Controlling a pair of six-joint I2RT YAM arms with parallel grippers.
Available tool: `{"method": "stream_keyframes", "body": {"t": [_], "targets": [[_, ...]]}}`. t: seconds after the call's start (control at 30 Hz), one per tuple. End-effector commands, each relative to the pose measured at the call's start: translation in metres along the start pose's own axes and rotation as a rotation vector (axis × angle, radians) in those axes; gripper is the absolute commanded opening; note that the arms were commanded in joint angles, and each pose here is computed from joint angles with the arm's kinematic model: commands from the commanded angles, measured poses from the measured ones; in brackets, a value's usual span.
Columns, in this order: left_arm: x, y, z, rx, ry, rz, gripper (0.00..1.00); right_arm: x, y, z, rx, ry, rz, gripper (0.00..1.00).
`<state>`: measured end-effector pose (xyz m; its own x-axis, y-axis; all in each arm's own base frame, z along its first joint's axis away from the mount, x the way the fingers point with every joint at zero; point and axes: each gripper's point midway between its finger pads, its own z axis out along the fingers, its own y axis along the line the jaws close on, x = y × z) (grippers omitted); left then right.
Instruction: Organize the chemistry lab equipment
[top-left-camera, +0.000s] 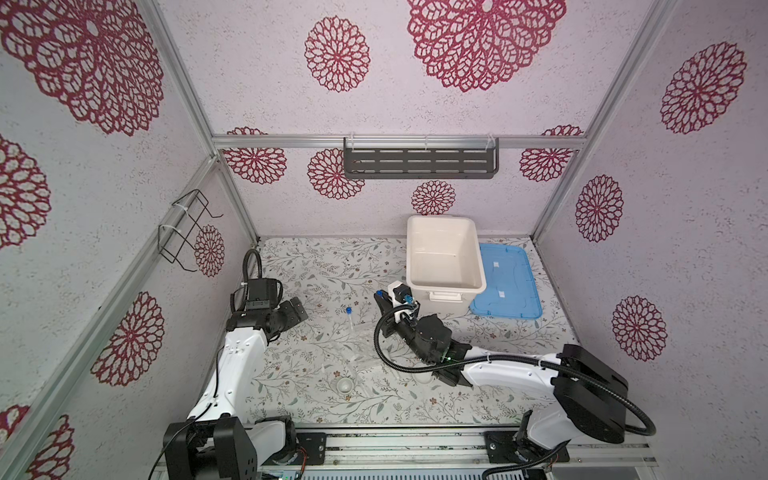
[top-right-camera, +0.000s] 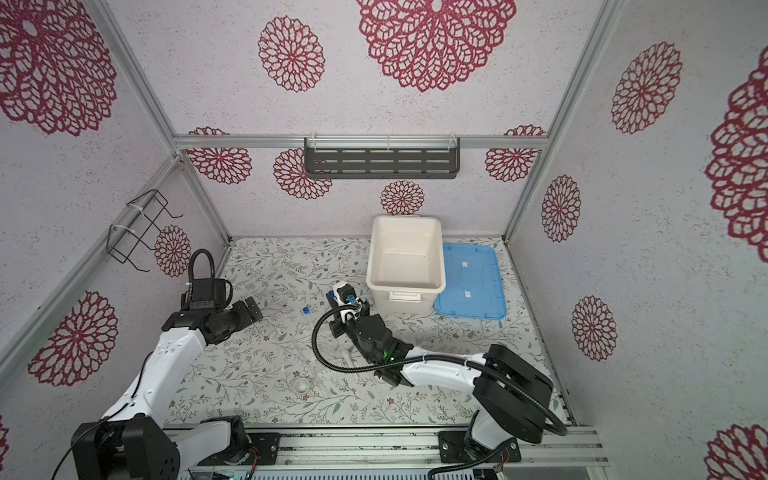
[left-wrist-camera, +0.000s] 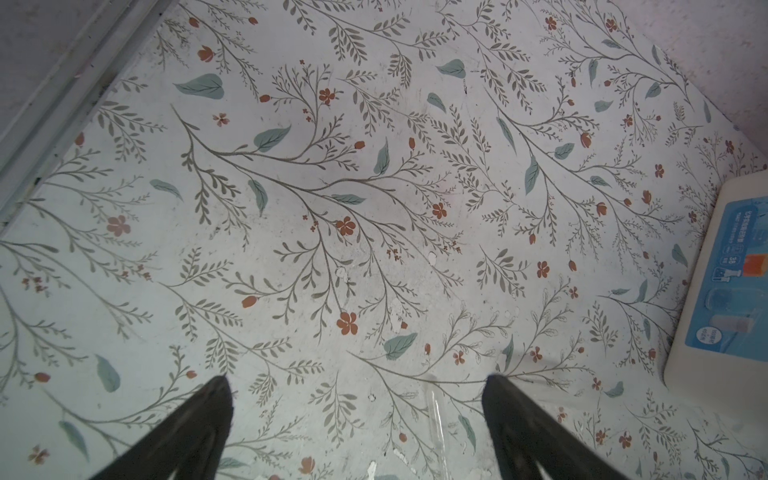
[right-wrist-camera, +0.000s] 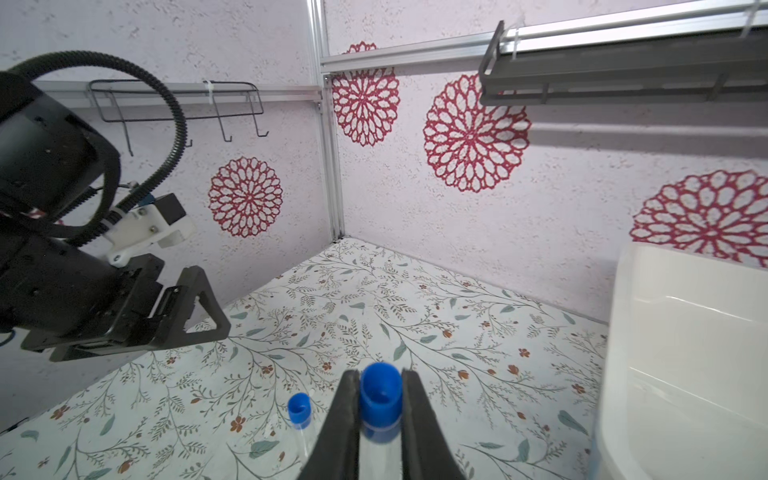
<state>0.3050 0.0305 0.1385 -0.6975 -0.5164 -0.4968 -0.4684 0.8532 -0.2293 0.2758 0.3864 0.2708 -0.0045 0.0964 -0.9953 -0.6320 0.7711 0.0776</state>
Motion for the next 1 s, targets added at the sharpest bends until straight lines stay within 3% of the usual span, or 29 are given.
{"method": "stream_keyframes", "body": {"t": [0.0,0.97], "targets": [[0.000,0.001,0.002,-0.010,-0.006,0.002,0.97,-0.038,0.012,0.002,-0.027,-0.159,0.055,0.14],[0.001,0.000,0.003,-0.005,-0.003,0.005,0.97,0.027,0.014,0.048,-0.021,-0.102,0.031,0.15]]}}
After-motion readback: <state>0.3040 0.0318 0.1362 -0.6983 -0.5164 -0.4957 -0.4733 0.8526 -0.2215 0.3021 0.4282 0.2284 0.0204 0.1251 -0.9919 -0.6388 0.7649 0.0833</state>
